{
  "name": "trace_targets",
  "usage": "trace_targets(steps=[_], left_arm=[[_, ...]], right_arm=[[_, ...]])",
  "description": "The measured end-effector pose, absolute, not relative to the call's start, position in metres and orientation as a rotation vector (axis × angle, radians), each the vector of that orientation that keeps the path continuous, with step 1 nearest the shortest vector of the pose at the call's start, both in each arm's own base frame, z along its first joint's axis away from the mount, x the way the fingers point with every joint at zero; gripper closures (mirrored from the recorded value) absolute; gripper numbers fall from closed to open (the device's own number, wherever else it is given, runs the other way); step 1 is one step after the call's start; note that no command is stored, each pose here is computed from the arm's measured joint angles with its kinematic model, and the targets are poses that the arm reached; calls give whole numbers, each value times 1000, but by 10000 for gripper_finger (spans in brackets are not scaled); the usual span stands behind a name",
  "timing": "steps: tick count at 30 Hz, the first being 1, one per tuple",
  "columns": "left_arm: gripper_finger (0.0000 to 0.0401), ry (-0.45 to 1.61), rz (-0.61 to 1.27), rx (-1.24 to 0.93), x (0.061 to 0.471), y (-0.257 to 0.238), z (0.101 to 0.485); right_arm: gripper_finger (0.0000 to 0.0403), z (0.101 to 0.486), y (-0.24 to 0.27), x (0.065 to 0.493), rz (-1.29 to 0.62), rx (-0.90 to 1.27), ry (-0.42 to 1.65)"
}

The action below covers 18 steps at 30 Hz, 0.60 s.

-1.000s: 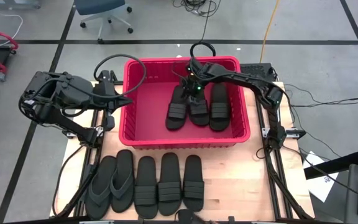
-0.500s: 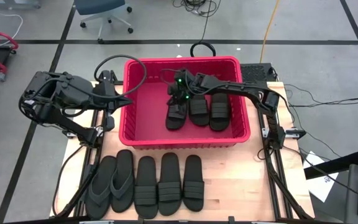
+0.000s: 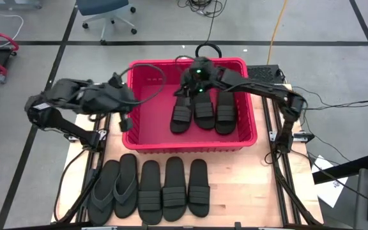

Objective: Pick and place slides into bin
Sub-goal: Put the black slide into the red bin

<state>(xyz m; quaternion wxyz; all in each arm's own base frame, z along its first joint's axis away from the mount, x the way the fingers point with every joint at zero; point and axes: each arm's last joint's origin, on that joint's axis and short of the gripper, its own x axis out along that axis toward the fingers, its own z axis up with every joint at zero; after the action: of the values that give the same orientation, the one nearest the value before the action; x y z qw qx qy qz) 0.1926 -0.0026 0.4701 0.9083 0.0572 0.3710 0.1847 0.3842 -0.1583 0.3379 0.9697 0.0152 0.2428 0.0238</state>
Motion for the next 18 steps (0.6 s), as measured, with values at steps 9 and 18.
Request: trace_targets(steps=[9,18], left_arm=[[401,690,258,-37,233,44,414],[401,801,295,-251,284,101,336]], right_arm=[[403,425,-98,339,83,2,257],[403,433,-72,323,-49,7,333]])
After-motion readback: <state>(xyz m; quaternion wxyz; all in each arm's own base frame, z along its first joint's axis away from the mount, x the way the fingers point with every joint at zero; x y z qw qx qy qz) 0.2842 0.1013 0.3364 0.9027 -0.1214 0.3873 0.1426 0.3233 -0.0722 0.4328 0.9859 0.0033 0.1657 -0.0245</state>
